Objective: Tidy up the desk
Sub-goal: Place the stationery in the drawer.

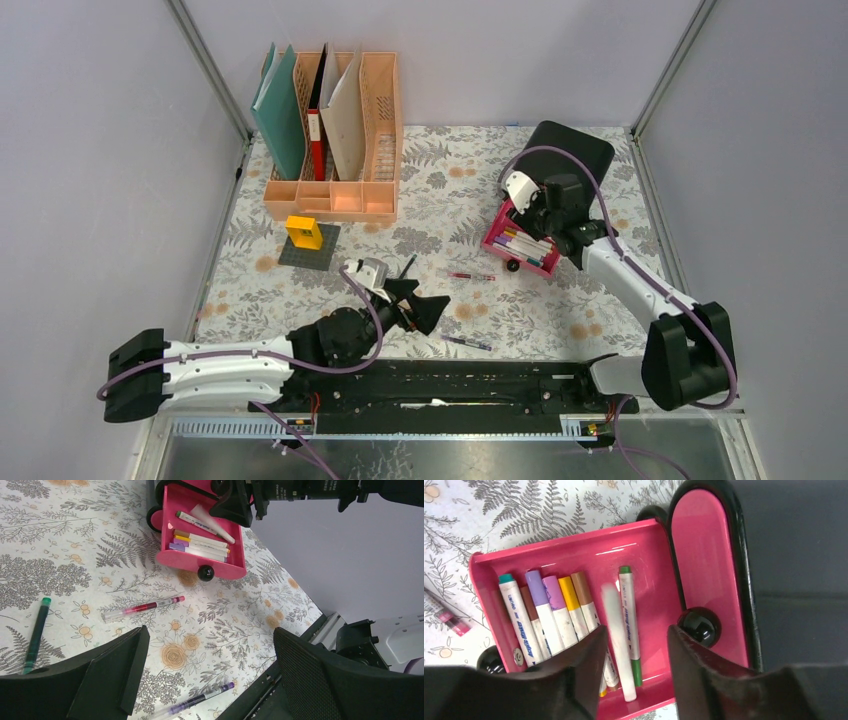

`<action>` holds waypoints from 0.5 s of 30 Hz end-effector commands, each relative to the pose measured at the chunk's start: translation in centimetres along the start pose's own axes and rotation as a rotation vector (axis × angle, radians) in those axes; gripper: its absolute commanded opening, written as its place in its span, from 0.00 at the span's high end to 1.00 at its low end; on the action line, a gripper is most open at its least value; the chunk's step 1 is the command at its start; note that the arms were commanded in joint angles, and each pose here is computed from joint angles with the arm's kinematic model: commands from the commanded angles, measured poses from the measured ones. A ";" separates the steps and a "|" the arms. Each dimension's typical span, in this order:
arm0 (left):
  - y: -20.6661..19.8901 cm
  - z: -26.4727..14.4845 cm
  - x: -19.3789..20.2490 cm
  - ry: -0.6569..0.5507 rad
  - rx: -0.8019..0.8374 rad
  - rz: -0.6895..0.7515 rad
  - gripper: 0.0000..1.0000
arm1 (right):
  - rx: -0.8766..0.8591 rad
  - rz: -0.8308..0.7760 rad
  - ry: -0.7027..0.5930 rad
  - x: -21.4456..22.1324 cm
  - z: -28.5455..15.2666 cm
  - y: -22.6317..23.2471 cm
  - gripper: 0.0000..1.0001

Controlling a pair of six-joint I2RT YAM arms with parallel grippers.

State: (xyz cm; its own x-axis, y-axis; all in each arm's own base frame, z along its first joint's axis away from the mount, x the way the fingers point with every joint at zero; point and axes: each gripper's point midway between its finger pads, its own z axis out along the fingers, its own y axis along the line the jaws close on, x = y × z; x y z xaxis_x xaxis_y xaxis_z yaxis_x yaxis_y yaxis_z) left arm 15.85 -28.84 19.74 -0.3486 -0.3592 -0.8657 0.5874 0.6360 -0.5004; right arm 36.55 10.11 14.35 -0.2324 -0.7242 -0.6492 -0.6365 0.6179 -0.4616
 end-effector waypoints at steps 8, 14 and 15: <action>0.1 -0.3 -0.9 -0.036 0.000 -0.020 0.01 | -0.092 0.128 -0.125 -5.1 -2.9 0.1 0.20; 0.0 -0.4 -1.1 -0.041 0.002 -0.029 0.01 | -0.447 0.148 -0.282 -8.4 -8.0 6.2 0.06; 0.1 -0.5 -1.1 -0.042 0.002 -0.030 0.01 | -0.501 0.152 -0.312 -8.7 -8.7 7.2 0.04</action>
State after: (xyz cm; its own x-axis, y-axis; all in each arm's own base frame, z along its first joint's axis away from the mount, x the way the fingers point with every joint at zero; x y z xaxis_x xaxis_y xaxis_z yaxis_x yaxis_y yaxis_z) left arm 15.81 -28.49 19.82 -0.3472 -0.3644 -0.8641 0.5850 0.6361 -0.5032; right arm 32.92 14.64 19.59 -0.1961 -0.5809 -0.7900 -0.7665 0.5933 -0.2459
